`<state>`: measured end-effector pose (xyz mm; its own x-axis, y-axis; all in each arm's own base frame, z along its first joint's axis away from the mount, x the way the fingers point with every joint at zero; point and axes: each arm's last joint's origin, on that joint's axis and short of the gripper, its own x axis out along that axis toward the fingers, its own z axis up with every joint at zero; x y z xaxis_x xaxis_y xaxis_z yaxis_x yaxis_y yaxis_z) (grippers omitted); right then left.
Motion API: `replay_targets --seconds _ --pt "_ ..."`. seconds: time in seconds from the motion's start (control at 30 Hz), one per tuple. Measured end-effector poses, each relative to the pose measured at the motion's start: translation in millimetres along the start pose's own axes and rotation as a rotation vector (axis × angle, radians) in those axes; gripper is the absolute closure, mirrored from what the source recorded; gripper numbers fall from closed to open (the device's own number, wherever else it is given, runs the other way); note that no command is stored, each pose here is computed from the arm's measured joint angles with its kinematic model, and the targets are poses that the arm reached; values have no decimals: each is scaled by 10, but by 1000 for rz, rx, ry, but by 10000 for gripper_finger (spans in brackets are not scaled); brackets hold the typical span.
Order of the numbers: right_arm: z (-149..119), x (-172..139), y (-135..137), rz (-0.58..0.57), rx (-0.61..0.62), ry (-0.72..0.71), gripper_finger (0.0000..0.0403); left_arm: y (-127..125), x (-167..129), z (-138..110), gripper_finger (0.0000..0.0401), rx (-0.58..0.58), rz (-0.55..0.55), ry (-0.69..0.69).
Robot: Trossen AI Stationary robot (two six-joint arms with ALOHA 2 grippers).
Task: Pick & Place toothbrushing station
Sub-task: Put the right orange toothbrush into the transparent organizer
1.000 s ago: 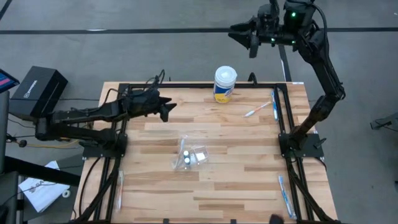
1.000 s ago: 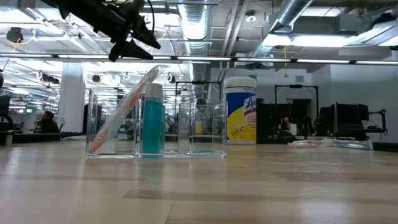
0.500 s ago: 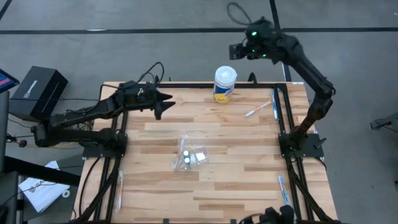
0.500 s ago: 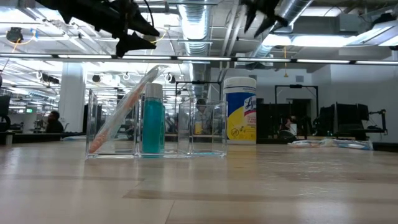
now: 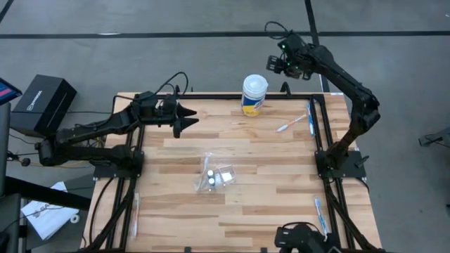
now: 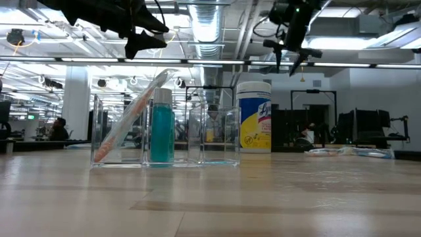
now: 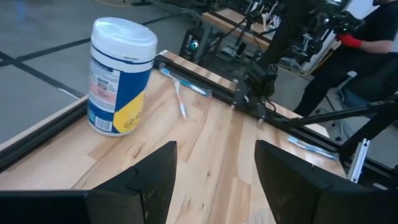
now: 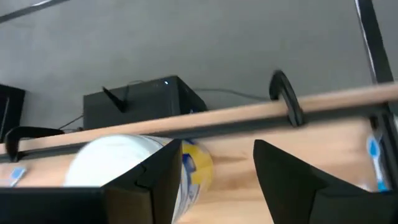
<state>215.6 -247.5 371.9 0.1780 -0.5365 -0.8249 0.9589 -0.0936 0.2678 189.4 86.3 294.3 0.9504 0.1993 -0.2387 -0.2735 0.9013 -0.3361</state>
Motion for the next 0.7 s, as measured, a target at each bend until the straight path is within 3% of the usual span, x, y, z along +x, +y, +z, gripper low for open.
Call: replay_targets --seconds 0.27,0.7 --pt "-233 319 -206 -158 86 145 213 -19 -1 5 191 3 -58 6" --pt "-710 603 -599 -221 224 234 225 -31 -1 5 191 -16 -100 16"
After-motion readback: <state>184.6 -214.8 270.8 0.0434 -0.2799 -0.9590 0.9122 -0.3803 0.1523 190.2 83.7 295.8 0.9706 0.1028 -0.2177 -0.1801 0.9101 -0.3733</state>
